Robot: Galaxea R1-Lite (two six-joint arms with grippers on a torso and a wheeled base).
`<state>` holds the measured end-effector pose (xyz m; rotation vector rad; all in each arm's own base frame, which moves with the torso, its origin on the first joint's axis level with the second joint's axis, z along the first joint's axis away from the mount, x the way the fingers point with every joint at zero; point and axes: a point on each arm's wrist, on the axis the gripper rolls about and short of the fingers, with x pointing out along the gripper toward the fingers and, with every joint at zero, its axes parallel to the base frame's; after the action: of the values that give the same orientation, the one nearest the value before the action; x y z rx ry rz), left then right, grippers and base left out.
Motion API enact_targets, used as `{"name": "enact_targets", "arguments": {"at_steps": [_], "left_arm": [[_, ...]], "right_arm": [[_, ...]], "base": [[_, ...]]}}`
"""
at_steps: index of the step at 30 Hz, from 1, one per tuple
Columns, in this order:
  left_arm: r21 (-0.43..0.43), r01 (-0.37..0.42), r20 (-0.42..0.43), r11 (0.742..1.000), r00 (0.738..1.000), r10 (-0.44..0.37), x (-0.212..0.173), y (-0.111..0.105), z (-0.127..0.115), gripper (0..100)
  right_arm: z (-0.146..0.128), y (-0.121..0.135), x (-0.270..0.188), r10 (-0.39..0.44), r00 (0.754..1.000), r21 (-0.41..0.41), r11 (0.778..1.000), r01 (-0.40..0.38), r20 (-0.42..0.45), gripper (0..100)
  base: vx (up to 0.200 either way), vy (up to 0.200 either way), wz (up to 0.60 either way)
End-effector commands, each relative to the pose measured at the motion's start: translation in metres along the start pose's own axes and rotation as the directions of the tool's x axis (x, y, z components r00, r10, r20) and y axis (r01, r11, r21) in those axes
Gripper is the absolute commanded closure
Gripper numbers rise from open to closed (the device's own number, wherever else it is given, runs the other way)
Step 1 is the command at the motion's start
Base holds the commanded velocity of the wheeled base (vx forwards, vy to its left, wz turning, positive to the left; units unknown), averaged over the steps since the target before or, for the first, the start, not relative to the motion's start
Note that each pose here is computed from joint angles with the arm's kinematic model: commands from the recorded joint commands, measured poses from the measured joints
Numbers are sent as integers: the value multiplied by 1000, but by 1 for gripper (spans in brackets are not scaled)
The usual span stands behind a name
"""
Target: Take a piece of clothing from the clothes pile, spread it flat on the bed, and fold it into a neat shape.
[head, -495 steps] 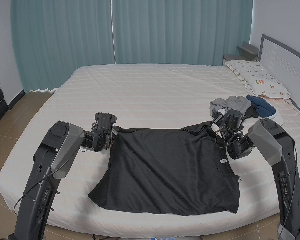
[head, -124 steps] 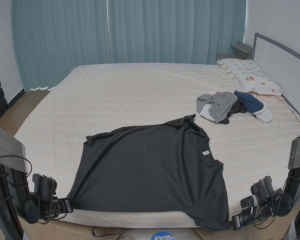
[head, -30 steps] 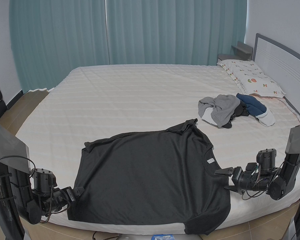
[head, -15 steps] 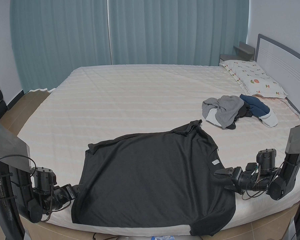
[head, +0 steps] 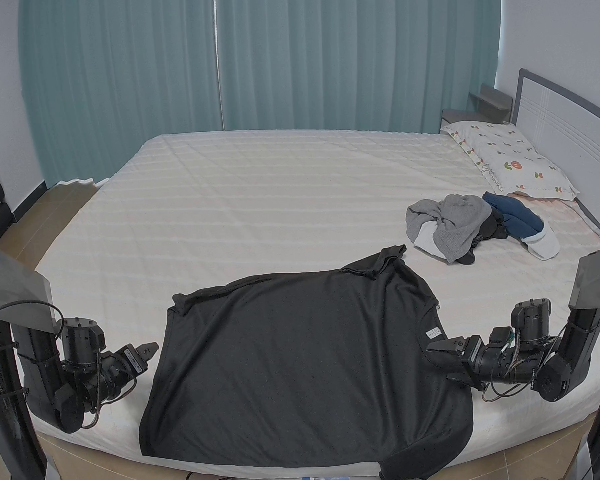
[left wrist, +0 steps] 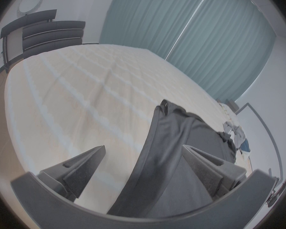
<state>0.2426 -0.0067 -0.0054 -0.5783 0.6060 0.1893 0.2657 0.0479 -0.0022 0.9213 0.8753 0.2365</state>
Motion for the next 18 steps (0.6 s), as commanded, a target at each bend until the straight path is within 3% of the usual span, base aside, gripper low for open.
{"name": "enact_targets", "arguments": {"at_steps": [1,9,18], "left_arm": [[-16,45,76,999,996,-44,9,-9,17,0],[6,155,193,988,969,-153,42,-43,51,0],[12,190,111,982,976,-190,98,-68,75,0]], "right_arm": [[-3,-3,5,-12,1000,2,1000,12,-16,0],[-9,-6,15,-30,999,-18,999,30,10,0],[-9,-6,15,-15,1000,-24,1000,15,21,0]], "base": [[0,0,0],[0,0,0],[0,0,0]]}}
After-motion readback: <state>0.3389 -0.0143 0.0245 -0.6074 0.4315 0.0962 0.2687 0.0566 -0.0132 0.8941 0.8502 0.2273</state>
